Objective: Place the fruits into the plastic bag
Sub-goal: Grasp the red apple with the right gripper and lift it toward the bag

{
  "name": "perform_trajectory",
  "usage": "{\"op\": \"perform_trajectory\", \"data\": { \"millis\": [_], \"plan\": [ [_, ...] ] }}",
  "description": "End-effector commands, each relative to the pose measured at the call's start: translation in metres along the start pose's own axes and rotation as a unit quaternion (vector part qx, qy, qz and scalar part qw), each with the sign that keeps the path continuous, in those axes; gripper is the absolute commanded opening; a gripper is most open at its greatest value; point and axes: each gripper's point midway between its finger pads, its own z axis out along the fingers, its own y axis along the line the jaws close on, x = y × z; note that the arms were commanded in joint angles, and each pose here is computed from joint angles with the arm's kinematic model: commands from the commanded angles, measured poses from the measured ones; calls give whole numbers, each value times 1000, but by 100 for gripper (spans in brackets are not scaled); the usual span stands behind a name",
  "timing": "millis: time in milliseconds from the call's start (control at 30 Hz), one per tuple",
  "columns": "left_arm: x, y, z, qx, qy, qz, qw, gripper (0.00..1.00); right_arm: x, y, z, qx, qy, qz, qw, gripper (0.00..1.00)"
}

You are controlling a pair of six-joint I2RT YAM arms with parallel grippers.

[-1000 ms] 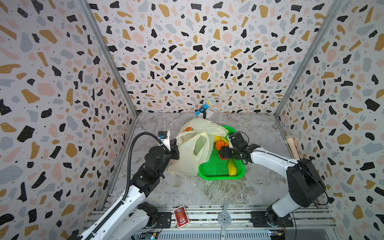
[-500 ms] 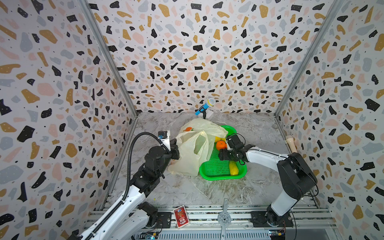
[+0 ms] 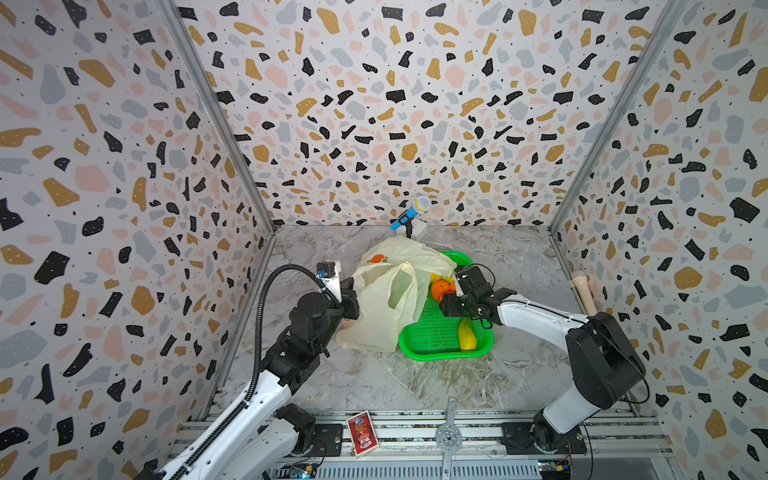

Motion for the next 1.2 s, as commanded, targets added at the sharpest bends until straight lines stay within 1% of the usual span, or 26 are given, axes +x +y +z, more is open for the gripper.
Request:
{"op": "perform_trajectory", "data": {
  "millis": [0,133,267,333,400,567,767,900,1033,1100,1167],
  "plan": [
    [-7,-3,0,11,-20,-5,1000,0,-18,26,-40,-57,-48,-36,997,58],
    [-6,-7,-1,23,-19,3,1000,0,-28,57,-74,-145,-91,-59,984,57],
    [-4,-11,-2,36,-19,10,999,0,-39,88,-103,-230,-122,-83,962,55],
    [-4,-12,-3,40,-21,11,999,0,-45,98,-113,-255,-134,-86,954,55],
    [-4,-13,-5,45,-24,12,999,0,-51,104,-116,-266,-141,-85,950,55],
    [-4,-17,-9,58,-31,23,998,0,-65,116,-111,-276,-139,-89,947,55],
    [0,-18,-9,66,-28,22,997,0,-69,148,-108,-298,-135,-120,937,55],
    [3,-19,-10,70,-29,20,997,0,-60,178,-109,-323,-125,-154,925,56],
    [4,-17,-10,65,-28,20,997,0,-40,209,-108,-346,-103,-198,911,57],
    [4,-17,-11,64,-29,21,997,0,-28,218,-103,-354,-87,-214,906,57],
    [4,-15,-12,62,-30,23,997,0,-18,221,-94,-354,-69,-216,908,57]
  ]
}}
